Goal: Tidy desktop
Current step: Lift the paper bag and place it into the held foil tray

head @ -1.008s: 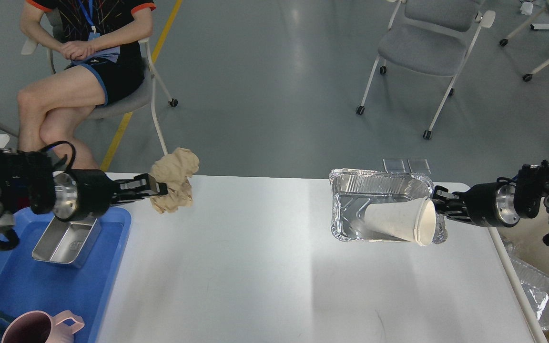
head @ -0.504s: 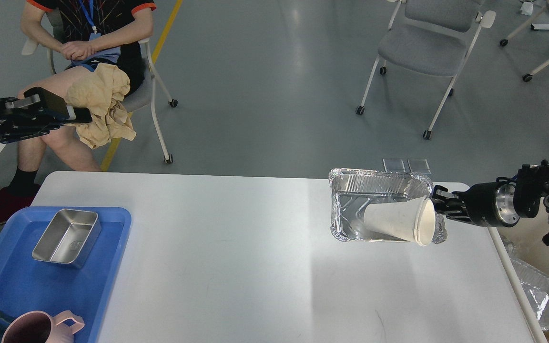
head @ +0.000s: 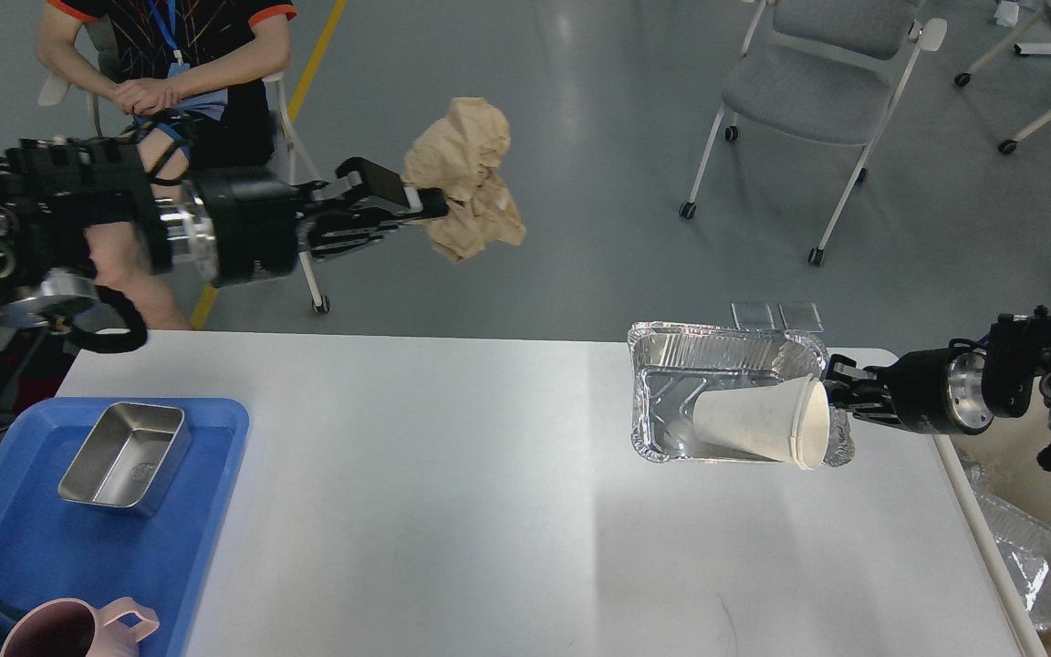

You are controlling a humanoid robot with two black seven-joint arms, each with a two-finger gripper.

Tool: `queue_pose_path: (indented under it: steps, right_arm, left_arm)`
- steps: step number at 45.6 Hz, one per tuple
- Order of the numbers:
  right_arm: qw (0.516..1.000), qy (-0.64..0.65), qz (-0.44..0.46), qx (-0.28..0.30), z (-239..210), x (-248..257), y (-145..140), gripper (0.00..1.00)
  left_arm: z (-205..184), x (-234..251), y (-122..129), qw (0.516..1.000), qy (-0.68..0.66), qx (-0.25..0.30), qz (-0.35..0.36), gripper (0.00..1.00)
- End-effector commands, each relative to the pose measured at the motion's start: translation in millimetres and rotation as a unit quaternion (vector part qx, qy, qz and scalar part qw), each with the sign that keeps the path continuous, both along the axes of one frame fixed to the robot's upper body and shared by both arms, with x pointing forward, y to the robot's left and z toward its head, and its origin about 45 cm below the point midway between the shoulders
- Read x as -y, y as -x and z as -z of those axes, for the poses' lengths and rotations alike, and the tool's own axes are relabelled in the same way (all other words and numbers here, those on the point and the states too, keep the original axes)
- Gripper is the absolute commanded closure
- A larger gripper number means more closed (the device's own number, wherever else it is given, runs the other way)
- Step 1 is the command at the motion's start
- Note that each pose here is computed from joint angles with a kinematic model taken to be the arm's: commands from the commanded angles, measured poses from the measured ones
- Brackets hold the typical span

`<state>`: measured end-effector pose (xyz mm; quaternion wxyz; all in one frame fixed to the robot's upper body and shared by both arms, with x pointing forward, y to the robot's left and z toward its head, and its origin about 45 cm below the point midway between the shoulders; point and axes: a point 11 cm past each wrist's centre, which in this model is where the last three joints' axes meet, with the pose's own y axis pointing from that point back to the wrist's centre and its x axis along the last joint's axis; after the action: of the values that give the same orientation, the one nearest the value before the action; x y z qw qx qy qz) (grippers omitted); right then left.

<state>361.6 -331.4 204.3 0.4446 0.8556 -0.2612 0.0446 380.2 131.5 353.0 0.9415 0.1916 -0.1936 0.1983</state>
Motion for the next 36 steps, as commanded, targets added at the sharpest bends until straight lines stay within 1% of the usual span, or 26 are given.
queue_pose_path:
  steps: [1,7,11,22,25,27,28,32,33,36]
  right_arm:
    - [1.0,-0.001,0.0,0.0,-0.2,-0.5,-0.3,1.0]
    - [1.0,-0.001,0.0,0.002,-1.0,-0.6,-0.9,1.0]
    - [1.0,-0.003,0.001,0.004,-2.3,-0.7,-1.7,1.0]
    - [1.0,-0.006,-0.003,0.002,-0.2,-5.3,-1.5,1.0]
    - [1.0,-0.006,-0.003,0.002,-0.2,-5.3,-1.5,1.0]
    - [1.0,-0.006,-0.003,0.002,-0.2,-5.3,-1.5,1.0]
    - [1.0,-0.006,-0.002,0.002,-0.4,-4.6,-1.5,1.0]
    - [1.0,-0.005,-0.002,0.002,-0.6,-3.9,-1.4,1.0]
    - [1.0,-0.005,-0.002,0.002,-0.7,-3.9,-1.4,1.0]
    - [1.0,-0.005,-0.002,0.002,-0.7,-3.9,-1.4,1.0]
  left_arm:
    - [25.5,63.6,-8.3,1.0,0.003,-0.014,0.017,0.98]
    - [53.4,102.9,-10.9,0.999,0.01,-0.046,0.008,0.98]
    - [69.8,126.9,-4.0,0.997,0.021,-0.069,0.005,0.97]
    - [107.8,145.4,18.8,0.994,0.015,-0.108,0.005,0.95]
    - [112.5,148.5,23.0,0.994,0.012,-0.111,0.008,0.92]
    - [115.4,148.3,23.7,0.993,0.01,-0.113,0.006,0.87]
    - [115.8,147.8,23.1,0.993,0.01,-0.114,0.003,0.83]
    - [122.1,143.4,18.5,0.993,0.005,-0.12,-0.012,0.53]
    - [123.6,142.4,17.5,0.992,0.004,-0.122,-0.015,0.48]
    - [126.5,140.7,15.7,0.991,0.004,-0.129,-0.022,0.38]
